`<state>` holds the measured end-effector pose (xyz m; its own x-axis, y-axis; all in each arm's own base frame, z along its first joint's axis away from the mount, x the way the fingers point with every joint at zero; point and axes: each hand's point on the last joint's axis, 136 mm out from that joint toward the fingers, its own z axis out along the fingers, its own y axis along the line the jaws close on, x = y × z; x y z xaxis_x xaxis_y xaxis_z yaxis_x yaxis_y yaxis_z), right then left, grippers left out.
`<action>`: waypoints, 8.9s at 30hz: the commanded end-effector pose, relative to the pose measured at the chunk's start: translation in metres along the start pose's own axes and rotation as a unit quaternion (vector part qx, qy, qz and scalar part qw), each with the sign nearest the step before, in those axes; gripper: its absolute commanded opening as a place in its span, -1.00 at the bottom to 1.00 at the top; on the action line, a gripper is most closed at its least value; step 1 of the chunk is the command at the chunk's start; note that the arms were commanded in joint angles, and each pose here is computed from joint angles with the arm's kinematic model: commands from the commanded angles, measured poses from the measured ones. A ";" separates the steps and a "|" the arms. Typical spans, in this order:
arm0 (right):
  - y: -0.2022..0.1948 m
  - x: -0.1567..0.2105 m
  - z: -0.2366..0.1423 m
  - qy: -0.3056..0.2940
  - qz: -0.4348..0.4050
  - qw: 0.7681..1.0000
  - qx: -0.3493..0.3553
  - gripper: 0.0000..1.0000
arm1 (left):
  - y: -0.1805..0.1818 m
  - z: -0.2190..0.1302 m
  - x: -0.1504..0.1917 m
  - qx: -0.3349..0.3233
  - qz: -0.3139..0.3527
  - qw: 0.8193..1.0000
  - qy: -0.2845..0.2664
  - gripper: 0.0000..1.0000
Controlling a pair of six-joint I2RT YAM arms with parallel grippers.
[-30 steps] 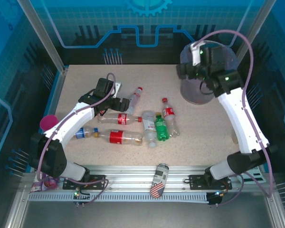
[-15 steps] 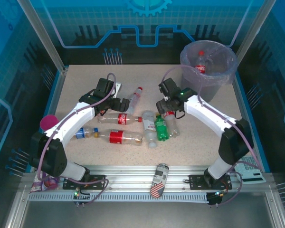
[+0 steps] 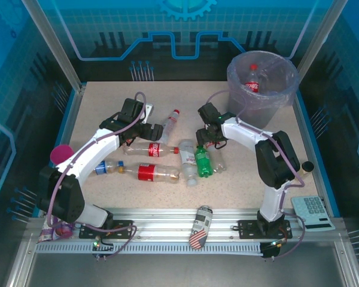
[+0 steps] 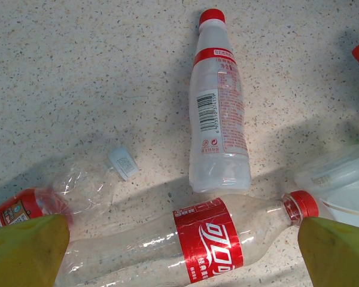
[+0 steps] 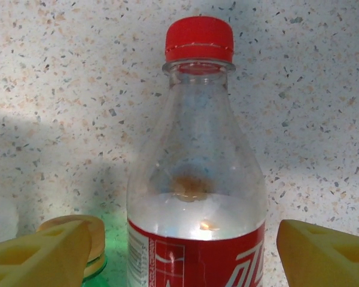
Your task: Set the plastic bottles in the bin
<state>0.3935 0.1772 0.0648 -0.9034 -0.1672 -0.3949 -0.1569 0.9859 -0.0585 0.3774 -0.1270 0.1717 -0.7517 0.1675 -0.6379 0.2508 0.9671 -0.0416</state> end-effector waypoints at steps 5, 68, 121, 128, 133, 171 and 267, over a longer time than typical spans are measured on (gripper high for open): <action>-0.011 0.006 0.022 0.013 0.024 1.000 0.004 0.61 | -0.002 -0.004 -0.002 -0.001 0.010 1.000 0.000 0.98; -0.122 -0.247 -0.393 -0.671 0.037 0.738 0.068 -0.04 | -0.006 -0.016 -0.008 0.004 0.013 1.000 -0.014 0.98; -0.199 -0.224 -0.129 -0.304 0.152 0.941 -0.008 0.83 | -0.007 -0.016 -0.007 0.003 0.020 1.000 -0.012 0.99; -0.201 -0.228 -0.180 -0.341 0.146 0.929 -0.002 0.85 | -0.007 -0.015 -0.007 0.003 0.020 1.000 -0.010 0.98; -0.198 -0.229 -0.222 -0.375 0.135 0.917 -0.006 0.85 | -0.007 -0.015 -0.007 0.004 0.019 1.000 -0.010 0.98; 0.002 0.079 -0.056 0.043 -0.036 0.996 -0.062 0.73 | -0.005 -0.001 0.003 -0.003 0.024 1.000 0.014 0.98; -0.267 -0.167 -0.088 -0.144 0.076 0.977 0.135 0.65 | -0.009 -0.004 0.001 0.001 0.031 0.999 0.010 0.98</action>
<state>0.5524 -0.0572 0.2336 -0.7348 -0.0600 -0.6757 0.1213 0.9684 -0.2179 0.3706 -0.1326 0.1649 -0.7598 0.2168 -0.6130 0.2869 0.9578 -0.0168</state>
